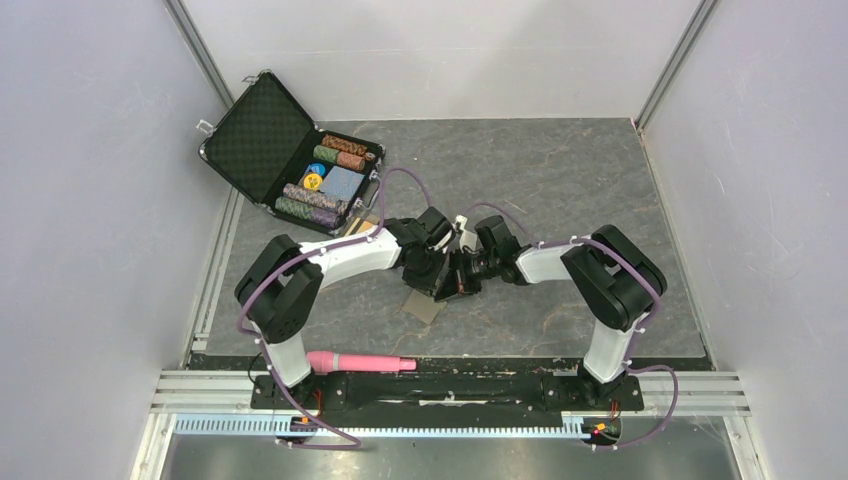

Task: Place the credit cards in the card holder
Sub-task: Close the card holder at the center of the board.

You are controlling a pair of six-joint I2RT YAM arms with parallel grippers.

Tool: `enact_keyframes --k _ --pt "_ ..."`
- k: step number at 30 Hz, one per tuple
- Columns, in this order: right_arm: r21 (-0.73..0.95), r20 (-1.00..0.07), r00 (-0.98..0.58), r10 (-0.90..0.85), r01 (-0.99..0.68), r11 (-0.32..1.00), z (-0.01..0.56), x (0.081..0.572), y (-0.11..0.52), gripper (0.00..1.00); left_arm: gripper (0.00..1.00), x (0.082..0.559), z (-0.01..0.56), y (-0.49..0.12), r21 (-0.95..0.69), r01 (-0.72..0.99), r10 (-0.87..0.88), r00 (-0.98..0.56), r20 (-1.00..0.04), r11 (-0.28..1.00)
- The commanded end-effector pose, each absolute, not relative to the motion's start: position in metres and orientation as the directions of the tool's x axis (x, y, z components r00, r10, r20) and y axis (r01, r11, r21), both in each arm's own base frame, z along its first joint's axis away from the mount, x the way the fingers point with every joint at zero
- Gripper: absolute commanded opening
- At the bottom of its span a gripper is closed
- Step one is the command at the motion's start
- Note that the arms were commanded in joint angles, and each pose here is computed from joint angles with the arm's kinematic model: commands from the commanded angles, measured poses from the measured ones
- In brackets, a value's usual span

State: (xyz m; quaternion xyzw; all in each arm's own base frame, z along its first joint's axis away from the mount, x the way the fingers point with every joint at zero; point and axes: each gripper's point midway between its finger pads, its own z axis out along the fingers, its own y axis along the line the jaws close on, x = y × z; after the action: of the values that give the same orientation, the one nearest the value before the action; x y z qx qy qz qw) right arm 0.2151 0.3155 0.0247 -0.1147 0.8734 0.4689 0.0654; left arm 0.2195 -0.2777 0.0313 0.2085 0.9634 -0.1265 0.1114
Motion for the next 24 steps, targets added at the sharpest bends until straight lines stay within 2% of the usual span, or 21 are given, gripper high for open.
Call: enact_keyframes --k 1,18,19,20,22,24 --pt "0.774 -0.273 -0.958 -0.084 -0.271 0.572 0.02 0.224 0.311 0.0 0.02 0.239 0.061 -0.303 -0.25 0.464 0.342 -0.846 -0.41 0.85" --pt "0.801 -0.274 -0.958 -0.08 -0.273 0.533 0.026 0.223 0.316 0.0 0.02 0.228 0.055 -0.29 -0.232 0.44 0.343 -0.867 -0.362 0.867" --pt "0.801 -0.274 -0.958 -0.08 -0.273 0.533 0.026 0.223 0.316 0.0 0.06 0.229 0.055 -0.288 -0.222 0.434 0.34 -0.869 -0.36 0.873" --pt "0.801 -0.274 -0.958 -0.082 -0.274 0.533 0.025 0.222 0.316 0.0 0.19 0.23 0.054 -0.287 -0.218 0.422 0.33 -0.873 -0.36 0.88" --pt "0.801 -0.268 -0.96 -0.084 -0.271 0.534 0.024 0.221 0.315 0.0 0.33 0.233 0.056 -0.284 -0.229 0.404 0.304 -0.877 -0.372 0.886" --pt "0.801 -0.264 -0.96 -0.088 -0.269 0.534 0.022 0.219 0.314 0.0 0.37 0.235 0.058 -0.283 -0.262 0.38 0.269 -0.888 -0.374 0.887"
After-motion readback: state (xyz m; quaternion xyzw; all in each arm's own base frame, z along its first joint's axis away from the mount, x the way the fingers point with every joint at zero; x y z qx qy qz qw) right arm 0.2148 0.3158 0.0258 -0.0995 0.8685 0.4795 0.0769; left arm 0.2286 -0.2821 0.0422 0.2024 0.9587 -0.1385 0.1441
